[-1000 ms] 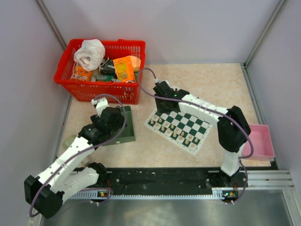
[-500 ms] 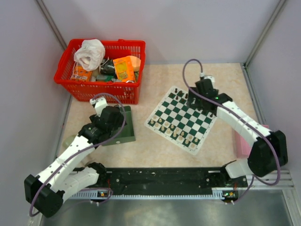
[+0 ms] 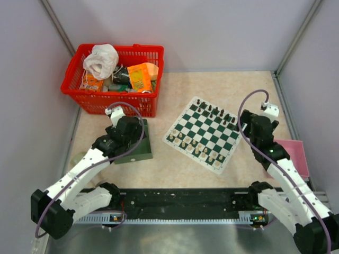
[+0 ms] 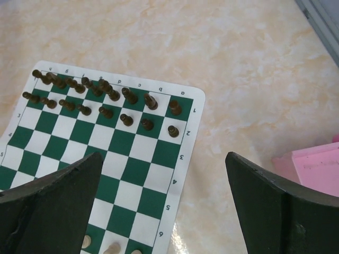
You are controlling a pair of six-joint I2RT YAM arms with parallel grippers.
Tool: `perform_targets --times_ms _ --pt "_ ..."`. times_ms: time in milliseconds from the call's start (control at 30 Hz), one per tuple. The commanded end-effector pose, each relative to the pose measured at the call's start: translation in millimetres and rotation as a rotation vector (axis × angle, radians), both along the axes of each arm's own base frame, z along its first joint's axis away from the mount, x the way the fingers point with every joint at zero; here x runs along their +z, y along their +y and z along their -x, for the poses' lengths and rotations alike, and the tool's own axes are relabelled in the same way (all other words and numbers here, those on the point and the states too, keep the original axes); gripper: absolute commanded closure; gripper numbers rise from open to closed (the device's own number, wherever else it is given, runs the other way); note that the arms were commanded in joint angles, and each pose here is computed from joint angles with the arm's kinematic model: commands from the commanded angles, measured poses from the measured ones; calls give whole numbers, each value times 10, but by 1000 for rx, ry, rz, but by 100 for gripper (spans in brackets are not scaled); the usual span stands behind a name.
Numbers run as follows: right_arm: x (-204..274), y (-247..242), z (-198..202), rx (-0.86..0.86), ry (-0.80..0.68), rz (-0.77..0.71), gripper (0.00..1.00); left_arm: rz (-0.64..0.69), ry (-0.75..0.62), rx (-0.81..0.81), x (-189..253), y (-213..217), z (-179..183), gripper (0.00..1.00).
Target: Set up the chess pieces on the board
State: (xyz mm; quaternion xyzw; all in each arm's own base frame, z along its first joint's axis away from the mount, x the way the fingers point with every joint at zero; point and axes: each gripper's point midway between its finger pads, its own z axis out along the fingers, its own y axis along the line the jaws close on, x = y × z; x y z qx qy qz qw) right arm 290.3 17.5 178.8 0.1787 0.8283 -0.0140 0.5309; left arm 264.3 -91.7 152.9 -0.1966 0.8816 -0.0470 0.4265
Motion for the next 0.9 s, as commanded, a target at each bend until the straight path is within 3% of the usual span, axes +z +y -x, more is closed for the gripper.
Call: perform_targets --times_ms 0,167,500,867 --pt "344 34 -103 35 -238 -29 1 84 -100 -19 287 -176 -214 1" --pt "322 41 -72 76 -279 8 1 74 -94 -14 278 -179 -251 1" --pt "-22 6 -148 66 -151 75 1 47 -124 21 339 -101 -280 1" --pt "-53 6 -224 88 -191 121 1 19 -190 66 419 58 -253 1"
